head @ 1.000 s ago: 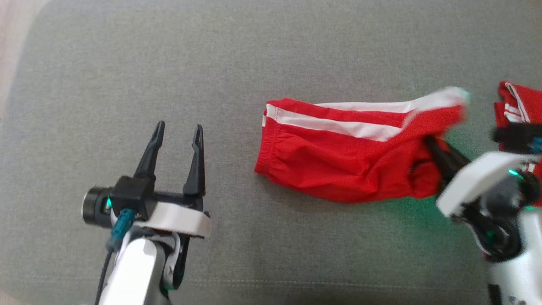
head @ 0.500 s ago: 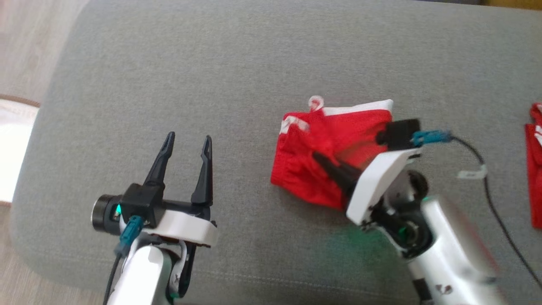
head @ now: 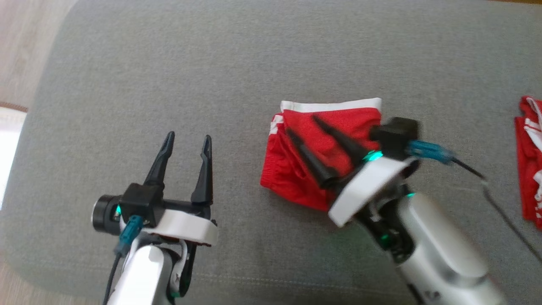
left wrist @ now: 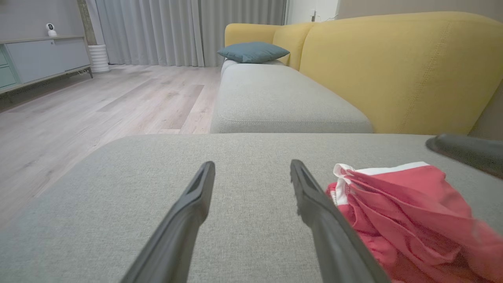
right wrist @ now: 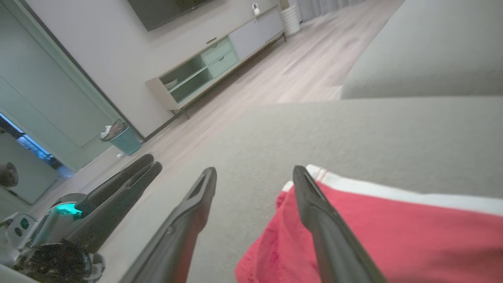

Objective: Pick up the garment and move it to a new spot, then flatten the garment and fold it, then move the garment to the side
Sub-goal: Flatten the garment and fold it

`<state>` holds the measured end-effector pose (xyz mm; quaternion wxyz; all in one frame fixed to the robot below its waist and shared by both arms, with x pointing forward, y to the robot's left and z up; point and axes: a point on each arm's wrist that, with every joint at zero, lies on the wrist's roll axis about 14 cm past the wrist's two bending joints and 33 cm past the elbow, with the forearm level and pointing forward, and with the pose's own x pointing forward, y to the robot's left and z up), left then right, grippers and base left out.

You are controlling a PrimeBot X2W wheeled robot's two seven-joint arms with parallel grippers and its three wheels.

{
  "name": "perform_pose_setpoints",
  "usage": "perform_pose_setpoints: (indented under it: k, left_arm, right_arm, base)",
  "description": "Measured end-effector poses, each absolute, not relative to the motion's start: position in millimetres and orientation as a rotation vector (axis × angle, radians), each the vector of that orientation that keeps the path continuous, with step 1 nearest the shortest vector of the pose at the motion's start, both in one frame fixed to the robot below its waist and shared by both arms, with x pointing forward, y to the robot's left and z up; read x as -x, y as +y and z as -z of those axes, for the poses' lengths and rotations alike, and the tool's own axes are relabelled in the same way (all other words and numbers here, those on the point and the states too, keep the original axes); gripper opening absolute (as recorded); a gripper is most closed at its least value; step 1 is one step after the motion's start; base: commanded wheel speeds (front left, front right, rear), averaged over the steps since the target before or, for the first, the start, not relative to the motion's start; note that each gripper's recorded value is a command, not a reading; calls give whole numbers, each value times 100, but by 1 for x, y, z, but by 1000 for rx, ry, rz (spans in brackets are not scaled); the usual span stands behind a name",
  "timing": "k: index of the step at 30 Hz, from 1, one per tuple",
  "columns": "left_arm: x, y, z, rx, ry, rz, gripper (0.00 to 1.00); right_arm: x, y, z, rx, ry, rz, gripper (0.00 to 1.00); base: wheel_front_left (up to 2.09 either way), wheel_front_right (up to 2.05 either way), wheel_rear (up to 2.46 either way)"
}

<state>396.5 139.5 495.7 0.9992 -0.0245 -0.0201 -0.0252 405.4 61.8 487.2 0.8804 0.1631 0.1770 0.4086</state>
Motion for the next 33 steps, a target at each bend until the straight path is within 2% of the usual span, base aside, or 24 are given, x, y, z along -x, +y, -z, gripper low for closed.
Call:
perform_pose_setpoints:
  k: [5, 8, 18, 23, 33]
  left_arm:
    - [-400, 137, -499, 46, -51, 60, 100]
    - [-401, 133, -499, 41, -54, 71, 100]
    - [-399, 132, -495, 15, -44, 89, 100]
    - [-401, 130, -500, 10, -59, 95, 100]
    - [-392, 135, -493, -3, -27, 87, 100]
  right_arm:
    - [-434, 10, -520, -282, 120, -704, 100]
    - [-442, -30, -531, -268, 28, -582, 100]
    - [-411, -155, -505, -169, 31, -213, 100]
    - [-393, -169, -496, -158, 65, -156, 100]
    - [-391, -166, -501, -156, 65, -158, 100]
  base:
    - [0, 0, 0]
    - [0, 0, 0]
    - [0, 0, 0]
    - [0, 0, 0]
    - [0, 0, 0]
